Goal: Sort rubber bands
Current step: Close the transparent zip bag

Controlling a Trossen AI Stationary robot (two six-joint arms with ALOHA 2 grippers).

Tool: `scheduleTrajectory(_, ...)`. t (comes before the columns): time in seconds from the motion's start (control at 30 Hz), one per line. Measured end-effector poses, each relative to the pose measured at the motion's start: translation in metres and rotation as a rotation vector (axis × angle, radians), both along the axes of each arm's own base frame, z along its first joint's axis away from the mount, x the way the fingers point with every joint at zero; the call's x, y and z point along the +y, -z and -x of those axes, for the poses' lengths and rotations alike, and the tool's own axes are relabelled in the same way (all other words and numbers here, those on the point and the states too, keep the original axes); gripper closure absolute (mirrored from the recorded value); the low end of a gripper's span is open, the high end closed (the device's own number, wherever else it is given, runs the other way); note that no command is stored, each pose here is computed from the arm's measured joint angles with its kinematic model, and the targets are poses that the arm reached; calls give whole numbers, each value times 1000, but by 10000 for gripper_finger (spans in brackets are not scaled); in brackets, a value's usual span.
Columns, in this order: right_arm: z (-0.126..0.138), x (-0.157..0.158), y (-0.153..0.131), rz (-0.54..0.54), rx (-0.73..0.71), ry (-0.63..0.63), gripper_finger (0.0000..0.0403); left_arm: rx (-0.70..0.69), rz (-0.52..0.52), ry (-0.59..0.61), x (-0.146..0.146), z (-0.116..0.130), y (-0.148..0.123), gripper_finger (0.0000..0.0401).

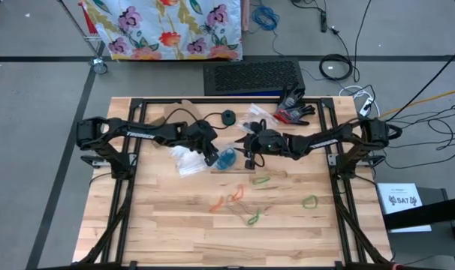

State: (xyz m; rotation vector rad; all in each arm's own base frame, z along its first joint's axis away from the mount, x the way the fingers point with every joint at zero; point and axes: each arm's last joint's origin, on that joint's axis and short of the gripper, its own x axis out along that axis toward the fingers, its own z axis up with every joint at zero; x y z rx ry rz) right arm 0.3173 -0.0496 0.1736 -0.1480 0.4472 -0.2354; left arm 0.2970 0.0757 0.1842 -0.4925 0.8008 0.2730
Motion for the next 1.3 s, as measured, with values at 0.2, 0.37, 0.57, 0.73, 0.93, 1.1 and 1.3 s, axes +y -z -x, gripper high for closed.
scheduleTrajectory(0.2,1,-7,-1,-1,-12,24,295,0,4,3,0,0,0,401)
scheduleTrajectory(0.37,0,-8,-3,-1,-31,29,295,1,-8,19,-1,0,0,401)
scheduleTrajectory(0.57,0,-9,-2,-67,-39,-61,307,-10,-13,21,-1,-1,-1,401)
scheduleTrajectory(0.73,1,-9,-1,-139,-42,-95,355,-26,-28,33,0,-2,-2,401)
scheduleTrajectory(0.93,0,-7,-1,-130,-38,-106,397,-108,-98,82,0,-8,-8,396)
scheduleTrajectory(1.1,1,-7,0,-132,-25,-102,401,-164,-118,81,1,-12,-12,349)
scheduleTrajectory(1.3,3,-8,3,-136,10,-88,402,-150,-91,96,0,-10,-12,283)
